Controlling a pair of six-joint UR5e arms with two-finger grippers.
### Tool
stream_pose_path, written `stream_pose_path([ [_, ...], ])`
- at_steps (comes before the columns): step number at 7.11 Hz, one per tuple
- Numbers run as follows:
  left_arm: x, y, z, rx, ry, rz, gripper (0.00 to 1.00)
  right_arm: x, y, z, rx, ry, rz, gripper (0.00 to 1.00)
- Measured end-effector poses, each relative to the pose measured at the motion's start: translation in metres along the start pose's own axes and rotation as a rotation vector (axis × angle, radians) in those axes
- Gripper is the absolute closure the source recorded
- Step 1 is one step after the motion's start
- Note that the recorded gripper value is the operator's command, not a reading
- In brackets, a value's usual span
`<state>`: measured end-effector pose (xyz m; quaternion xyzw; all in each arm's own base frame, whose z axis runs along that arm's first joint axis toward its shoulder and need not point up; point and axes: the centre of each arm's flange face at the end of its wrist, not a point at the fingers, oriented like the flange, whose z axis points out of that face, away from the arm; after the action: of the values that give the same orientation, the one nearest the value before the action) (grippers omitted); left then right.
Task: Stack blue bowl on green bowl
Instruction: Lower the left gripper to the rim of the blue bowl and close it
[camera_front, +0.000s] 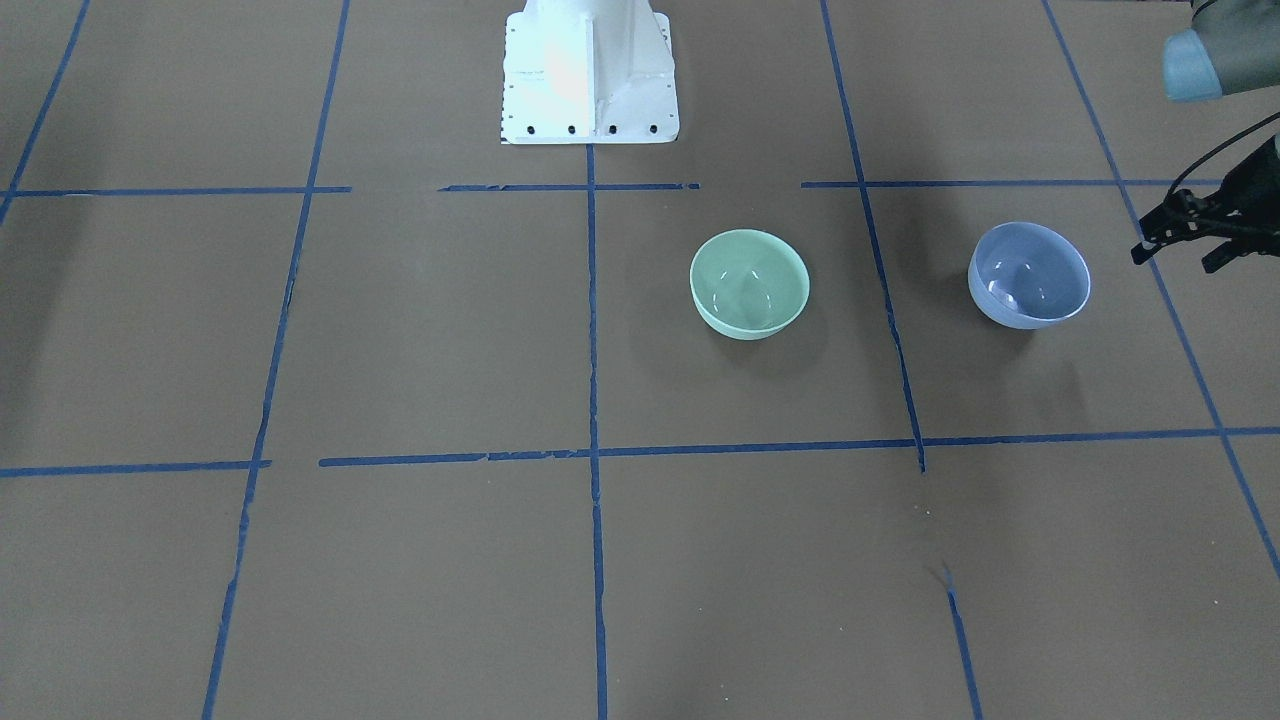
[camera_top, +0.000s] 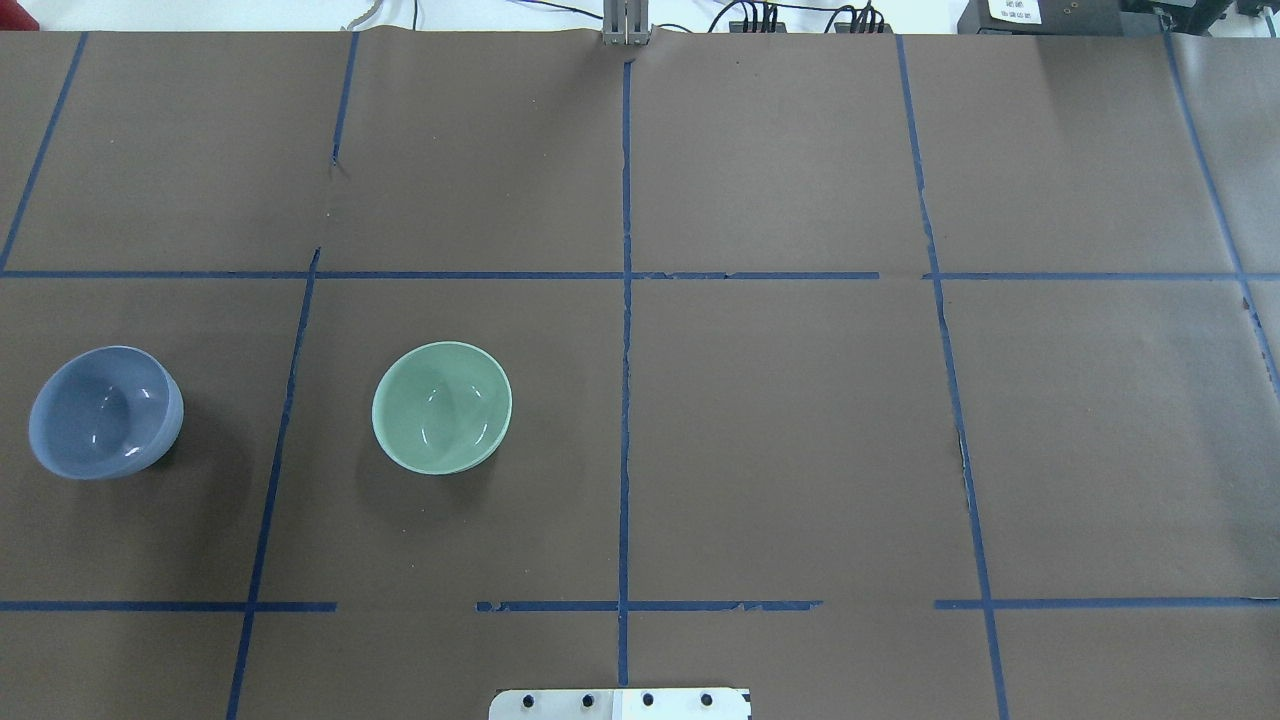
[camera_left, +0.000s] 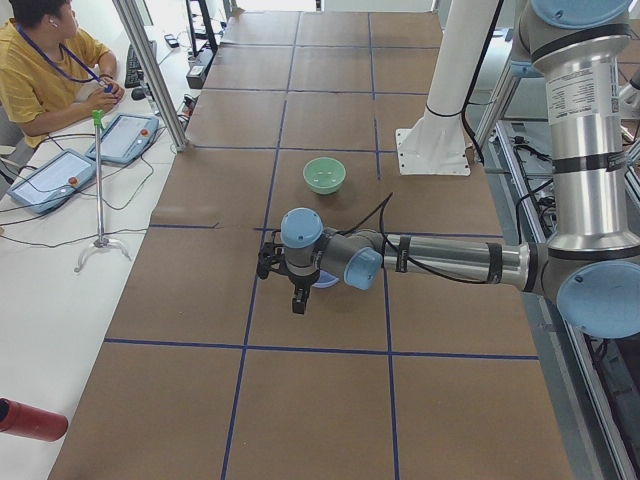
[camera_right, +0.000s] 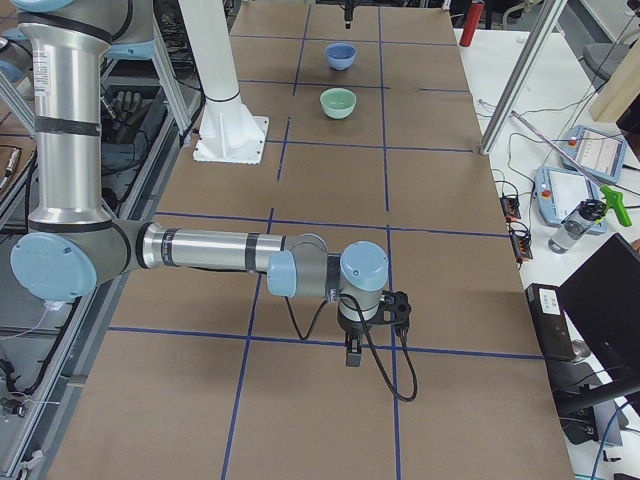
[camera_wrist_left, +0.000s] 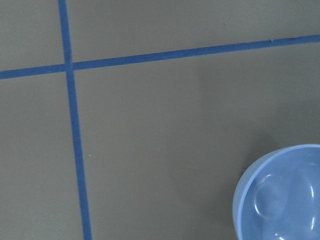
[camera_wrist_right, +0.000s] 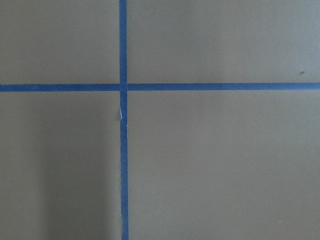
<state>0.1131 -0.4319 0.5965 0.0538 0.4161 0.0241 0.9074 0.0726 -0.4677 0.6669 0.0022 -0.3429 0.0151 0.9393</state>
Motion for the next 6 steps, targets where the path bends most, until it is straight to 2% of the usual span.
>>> stream_pose_path([
  [1, 0.016, 0.005, 0.019, 0.009, -0.014, -0.036, 0.24, 0.0, 0.0, 0.0, 0.0, 0.0, 0.0, 0.0],
  [2, 0.029, 0.009, 0.032, 0.011, -0.018, -0.059, 0.69, 0.0, 0.0, 0.0, 0.0, 0.0, 0.0, 0.0],
  [3, 0.036, 0.012, 0.039, 0.007, -0.019, -0.068, 0.87, 0.0, 0.0, 0.0, 0.0, -0.001, 0.0, 0.0],
  [4, 0.039, 0.014, 0.042, 0.004, -0.019, -0.073, 0.87, 0.0, 0.0, 0.0, 0.0, -0.001, 0.0, 0.0],
  [6, 0.041, 0.016, 0.047, -0.005, -0.021, -0.075, 1.0, 0.0, 0.0, 0.0, 0.0, 0.0, 0.0, 0.0],
])
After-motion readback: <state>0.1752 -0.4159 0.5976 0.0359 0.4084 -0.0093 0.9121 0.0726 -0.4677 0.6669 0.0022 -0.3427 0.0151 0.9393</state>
